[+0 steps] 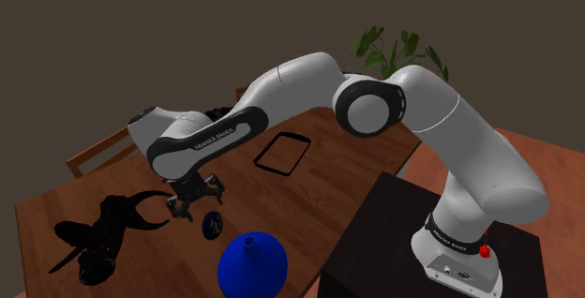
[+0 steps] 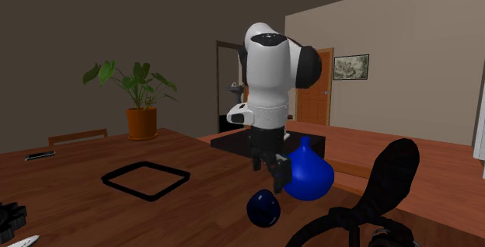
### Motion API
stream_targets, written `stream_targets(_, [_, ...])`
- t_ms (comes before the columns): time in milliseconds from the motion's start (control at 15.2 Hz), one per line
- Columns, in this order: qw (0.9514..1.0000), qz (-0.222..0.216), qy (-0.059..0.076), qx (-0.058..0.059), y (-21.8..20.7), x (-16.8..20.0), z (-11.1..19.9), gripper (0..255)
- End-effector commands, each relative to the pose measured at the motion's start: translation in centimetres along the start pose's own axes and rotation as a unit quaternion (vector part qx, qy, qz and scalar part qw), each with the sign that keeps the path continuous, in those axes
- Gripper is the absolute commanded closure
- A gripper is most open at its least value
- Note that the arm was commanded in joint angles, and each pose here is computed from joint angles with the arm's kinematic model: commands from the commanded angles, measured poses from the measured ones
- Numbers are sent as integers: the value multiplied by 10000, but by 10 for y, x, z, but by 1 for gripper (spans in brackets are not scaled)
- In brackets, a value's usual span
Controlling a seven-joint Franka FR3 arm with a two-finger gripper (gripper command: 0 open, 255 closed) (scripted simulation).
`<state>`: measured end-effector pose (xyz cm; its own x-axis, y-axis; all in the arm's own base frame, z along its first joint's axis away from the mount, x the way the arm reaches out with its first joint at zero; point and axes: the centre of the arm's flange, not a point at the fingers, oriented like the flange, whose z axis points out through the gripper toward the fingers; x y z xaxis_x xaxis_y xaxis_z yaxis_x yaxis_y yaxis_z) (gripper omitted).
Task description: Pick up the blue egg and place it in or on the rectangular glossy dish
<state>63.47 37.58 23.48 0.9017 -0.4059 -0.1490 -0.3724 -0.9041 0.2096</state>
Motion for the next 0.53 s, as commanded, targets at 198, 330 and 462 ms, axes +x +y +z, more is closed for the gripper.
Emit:
stream_targets(198, [10000, 45, -17, -45, -9, 5, 23, 0])
stream_targets(330, [10000, 45, -17, -45, -9, 5, 34, 0])
stream_targets(462, [10000, 45, -17, -45, -9, 5, 48, 0])
